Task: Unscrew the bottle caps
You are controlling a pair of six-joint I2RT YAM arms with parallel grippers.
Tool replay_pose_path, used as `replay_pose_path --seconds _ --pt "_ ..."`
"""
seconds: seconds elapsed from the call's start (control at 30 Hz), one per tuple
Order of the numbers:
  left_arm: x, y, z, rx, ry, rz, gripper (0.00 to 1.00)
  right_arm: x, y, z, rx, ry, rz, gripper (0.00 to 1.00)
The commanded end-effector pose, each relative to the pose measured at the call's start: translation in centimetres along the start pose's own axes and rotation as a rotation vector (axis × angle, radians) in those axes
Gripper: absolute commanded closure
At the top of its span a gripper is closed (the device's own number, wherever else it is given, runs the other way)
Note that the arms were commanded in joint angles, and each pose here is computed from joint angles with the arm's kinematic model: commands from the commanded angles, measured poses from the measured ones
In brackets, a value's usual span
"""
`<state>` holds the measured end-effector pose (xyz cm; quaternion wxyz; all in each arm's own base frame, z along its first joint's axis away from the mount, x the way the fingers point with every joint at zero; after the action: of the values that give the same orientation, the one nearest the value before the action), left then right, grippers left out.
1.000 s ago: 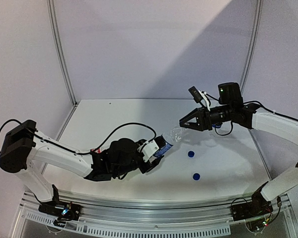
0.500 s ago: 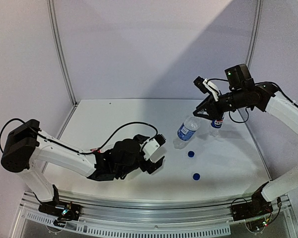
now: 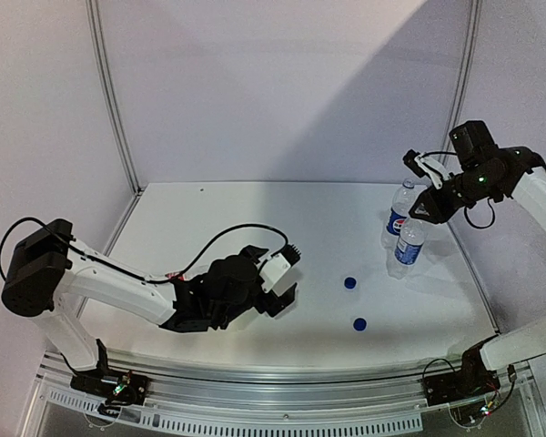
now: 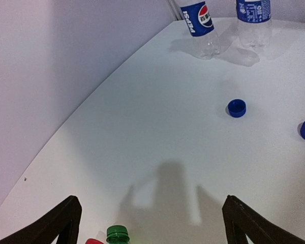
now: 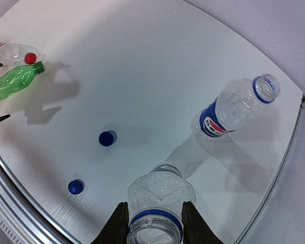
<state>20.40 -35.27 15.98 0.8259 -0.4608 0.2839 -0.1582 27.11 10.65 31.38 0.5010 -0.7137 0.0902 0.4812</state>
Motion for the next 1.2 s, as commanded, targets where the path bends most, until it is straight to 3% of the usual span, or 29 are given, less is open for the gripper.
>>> replay_pose_path --seconds 0.0,0.33,0.77,1.07,1.17 --pt "0.0 -0.3 -0.8 0.013 0.019 0.007 0.01 -0.4 1.3 -1.9 0.055 0.025 0.040 0.98" --pt "0.1 -0.3 -1.2 0.035 0.017 0.013 0.01 0.9 1.4 -6.5 0.173 -0.004 -0.002 0.97" --pt "0.2 -0.1 -1.4 0.046 0.018 0.024 0.01 3.5 1.2 -8.1 0.187 0.009 0.006 0.88" --pt "0.1 -0.2 -1.3 0.043 0.013 0.023 0.01 4.9 1.7 -8.6 0.203 0.006 0.048 0.64" --pt "0.1 -0.3 -1.3 0.043 0.015 0.022 0.01 4.9 1.8 -8.6 0.202 0.010 0.051 0.60"
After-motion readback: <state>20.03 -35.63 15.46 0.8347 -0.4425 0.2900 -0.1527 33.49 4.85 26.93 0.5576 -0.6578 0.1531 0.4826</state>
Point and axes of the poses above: each gripper's point midway between its finger pads, its own x axis out along the fingers, its own z axis along the line the jaws close on, y = z × x, the point moved 6 cm from there along -x, back along the fingers, and after that the axes turned 1 degree about x, right-handed, at the moved point
